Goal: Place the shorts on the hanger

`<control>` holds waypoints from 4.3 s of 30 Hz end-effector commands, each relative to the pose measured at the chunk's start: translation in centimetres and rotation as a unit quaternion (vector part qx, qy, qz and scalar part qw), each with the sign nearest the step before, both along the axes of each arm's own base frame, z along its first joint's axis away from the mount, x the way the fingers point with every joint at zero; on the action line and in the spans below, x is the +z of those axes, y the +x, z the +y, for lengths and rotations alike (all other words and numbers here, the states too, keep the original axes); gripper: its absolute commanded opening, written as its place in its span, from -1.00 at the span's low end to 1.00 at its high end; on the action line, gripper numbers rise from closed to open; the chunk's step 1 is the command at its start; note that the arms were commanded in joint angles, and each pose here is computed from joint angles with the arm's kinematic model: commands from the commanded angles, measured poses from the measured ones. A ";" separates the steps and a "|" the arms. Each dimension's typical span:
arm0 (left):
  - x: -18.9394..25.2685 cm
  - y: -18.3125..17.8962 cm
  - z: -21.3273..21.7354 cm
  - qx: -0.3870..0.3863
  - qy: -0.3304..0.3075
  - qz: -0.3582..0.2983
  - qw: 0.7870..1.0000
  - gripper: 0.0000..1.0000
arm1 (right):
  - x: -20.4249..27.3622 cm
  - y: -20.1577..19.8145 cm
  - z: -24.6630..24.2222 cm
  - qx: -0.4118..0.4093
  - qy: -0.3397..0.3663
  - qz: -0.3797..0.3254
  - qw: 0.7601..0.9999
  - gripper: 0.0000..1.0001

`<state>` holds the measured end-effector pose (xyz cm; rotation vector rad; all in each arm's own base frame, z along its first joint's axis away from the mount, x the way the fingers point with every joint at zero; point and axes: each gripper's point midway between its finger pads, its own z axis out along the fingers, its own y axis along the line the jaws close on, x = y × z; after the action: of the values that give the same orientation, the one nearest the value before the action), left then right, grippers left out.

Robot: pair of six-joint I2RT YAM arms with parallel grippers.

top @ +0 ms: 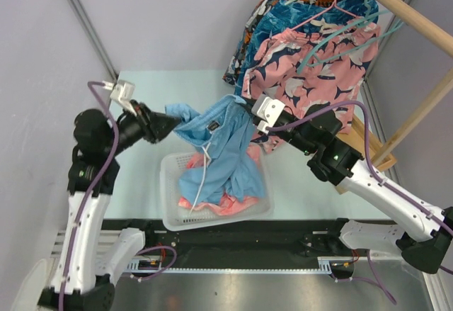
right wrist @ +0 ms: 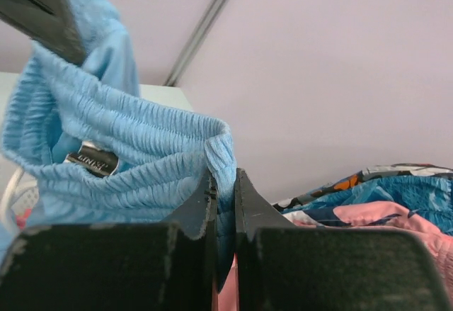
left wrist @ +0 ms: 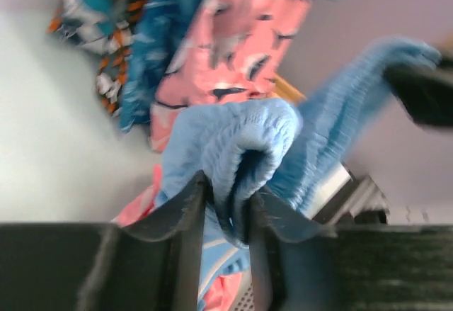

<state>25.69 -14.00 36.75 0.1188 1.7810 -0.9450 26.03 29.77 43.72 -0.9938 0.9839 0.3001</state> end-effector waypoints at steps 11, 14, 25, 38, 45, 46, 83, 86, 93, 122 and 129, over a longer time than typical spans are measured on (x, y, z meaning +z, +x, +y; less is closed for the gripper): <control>-5.2 -10.9 0.6 -0.250 0.325 -0.255 0.876 0.96 | 3.3 -5.6 -2.3 0.082 0.000 -0.012 0.997 -1.00; -8.1 -11.5 0.2 -0.305 0.359 -0.318 0.823 0.98 | 3.2 -5.6 -2.5 0.079 -0.001 -0.007 0.997 -1.00; -11.8 -7.6 -4.5 -0.263 0.380 -0.447 0.766 0.88 | 4.9 -5.1 -2.8 0.063 0.024 -0.029 0.997 -1.00; -5.2 -4.9 -8.3 -0.223 0.335 -0.361 0.841 -0.99 | 8.8 -4.5 -4.0 0.028 0.060 -0.072 0.995 -1.00; 9.6 -6.2 -5.1 -0.126 0.251 -0.395 0.875 -0.99 | 15.0 -3.7 -5.3 -0.015 0.137 -0.147 0.979 -1.00; 13.0 -7.2 -4.3 -0.109 0.238 -0.419 0.870 -0.99 | 16.7 -4.2 -5.8 -0.015 0.152 -0.164 0.974 -1.00; 4.7 -6.2 2.7 -0.001 0.321 -0.273 0.907 -0.99 | 7.1 -7.8 5.9 0.187 0.076 -0.016 0.979 -1.00; 7.6 -7.6 1.7 -0.026 0.290 -0.310 0.905 -0.99 | 9.3 -11.9 7.0 0.232 0.097 -0.057 0.966 -1.00; 12.3 -9.6 0.2 -0.066 0.252 -0.360 0.896 -0.99 | 13.1 -13.7 7.0 0.227 0.150 -0.106 0.956 -1.00; -20.2 -3.9 1.2 -0.173 0.421 -0.045 0.889 -0.91 | -21.5 -0.5 0.4 0.187 -0.167 0.305 0.918 -1.00; -21.6 -2.3 1.5 -0.150 0.416 -0.024 0.897 0.13 | -24.1 -1.0 -1.0 0.169 -0.208 0.338 0.902 -0.02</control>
<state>21.70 -12.04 13.82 1.0277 2.1166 -0.3205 25.55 29.54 19.94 -1.4654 1.5332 0.8093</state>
